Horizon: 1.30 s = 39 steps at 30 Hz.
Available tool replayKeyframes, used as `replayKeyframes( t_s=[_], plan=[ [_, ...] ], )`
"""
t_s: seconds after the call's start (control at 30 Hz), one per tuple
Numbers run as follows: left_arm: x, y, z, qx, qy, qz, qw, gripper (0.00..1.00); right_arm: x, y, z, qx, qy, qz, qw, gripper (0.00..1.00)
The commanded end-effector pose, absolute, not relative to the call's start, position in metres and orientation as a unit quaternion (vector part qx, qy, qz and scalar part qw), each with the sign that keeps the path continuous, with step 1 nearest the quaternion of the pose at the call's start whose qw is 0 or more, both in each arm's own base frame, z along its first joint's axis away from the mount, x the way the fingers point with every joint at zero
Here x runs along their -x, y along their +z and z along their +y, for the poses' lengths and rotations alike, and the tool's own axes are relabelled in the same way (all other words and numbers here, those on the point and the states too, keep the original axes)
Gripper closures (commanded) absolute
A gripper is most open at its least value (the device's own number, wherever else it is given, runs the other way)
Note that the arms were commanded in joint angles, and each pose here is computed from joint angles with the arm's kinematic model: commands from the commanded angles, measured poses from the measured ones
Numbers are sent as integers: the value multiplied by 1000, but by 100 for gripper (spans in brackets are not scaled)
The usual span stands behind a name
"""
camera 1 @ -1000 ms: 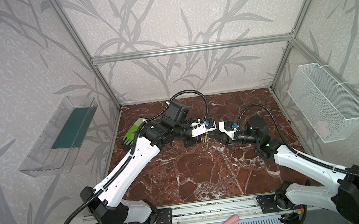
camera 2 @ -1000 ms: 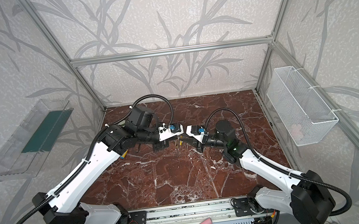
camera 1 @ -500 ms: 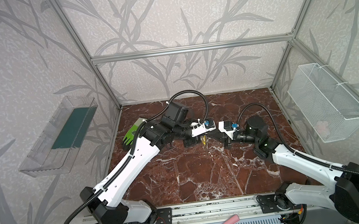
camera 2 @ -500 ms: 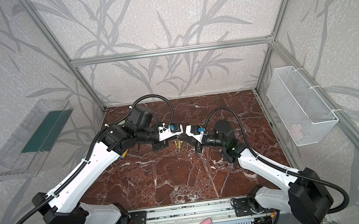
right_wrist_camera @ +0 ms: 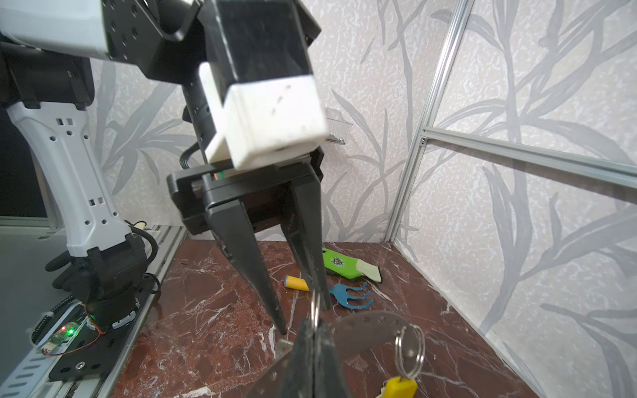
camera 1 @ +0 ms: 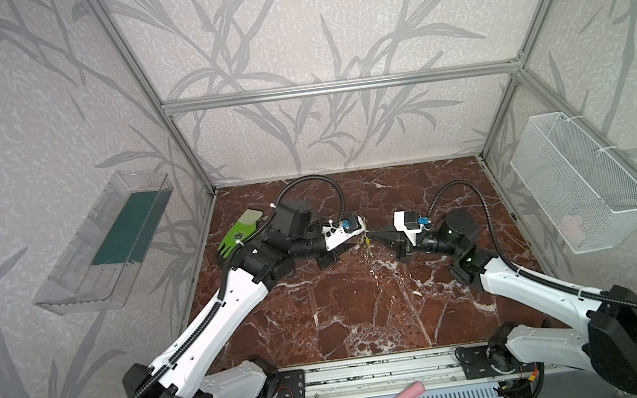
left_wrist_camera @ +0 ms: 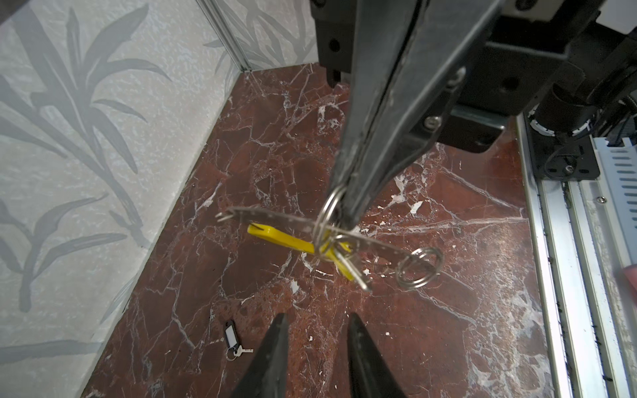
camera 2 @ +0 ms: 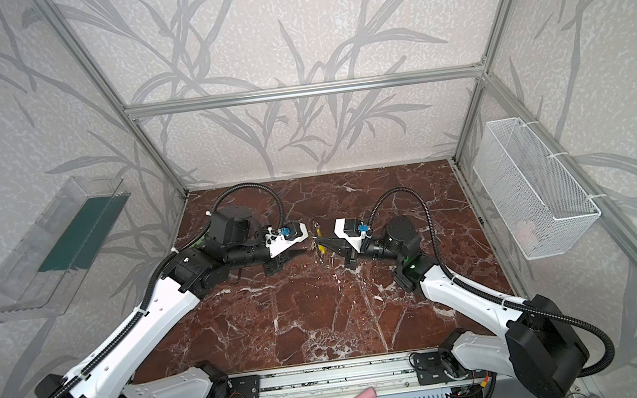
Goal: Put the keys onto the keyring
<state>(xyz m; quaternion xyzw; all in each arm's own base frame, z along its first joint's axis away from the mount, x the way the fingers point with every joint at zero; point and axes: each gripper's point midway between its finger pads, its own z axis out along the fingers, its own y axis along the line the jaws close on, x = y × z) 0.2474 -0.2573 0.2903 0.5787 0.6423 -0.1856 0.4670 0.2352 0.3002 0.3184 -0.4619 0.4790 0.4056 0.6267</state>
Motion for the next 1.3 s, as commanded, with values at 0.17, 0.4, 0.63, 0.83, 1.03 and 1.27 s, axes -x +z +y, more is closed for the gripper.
replayKeyframes(
  t_s=[0.17, 0.4, 0.63, 0.83, 1.03, 1.27],
  plan=[
    [-237, 334, -270, -539, -262, 579, 554, 68, -231, 333, 303, 460, 428, 442, 641, 100],
    [-234, 331, -278, -538, -295, 570, 547, 70, -230, 334, 303, 461, 435, 439, 637, 100],
    [-237, 330, -284, -547, -300, 564, 541, 76, -229, 331, 303, 467, 438, 439, 630, 100],
    [-240, 330, -286, -558, -292, 561, 537, 97, -230, 329, 303, 469, 439, 441, 627, 100],
    [-241, 332, -285, -576, -275, 561, 527, 100, -237, 323, 299, 463, 432, 455, 626, 90],
    [-244, 321, -280, -625, -223, 591, 458, 100, -244, 311, 286, 480, 378, 490, 622, 73]
  ],
)
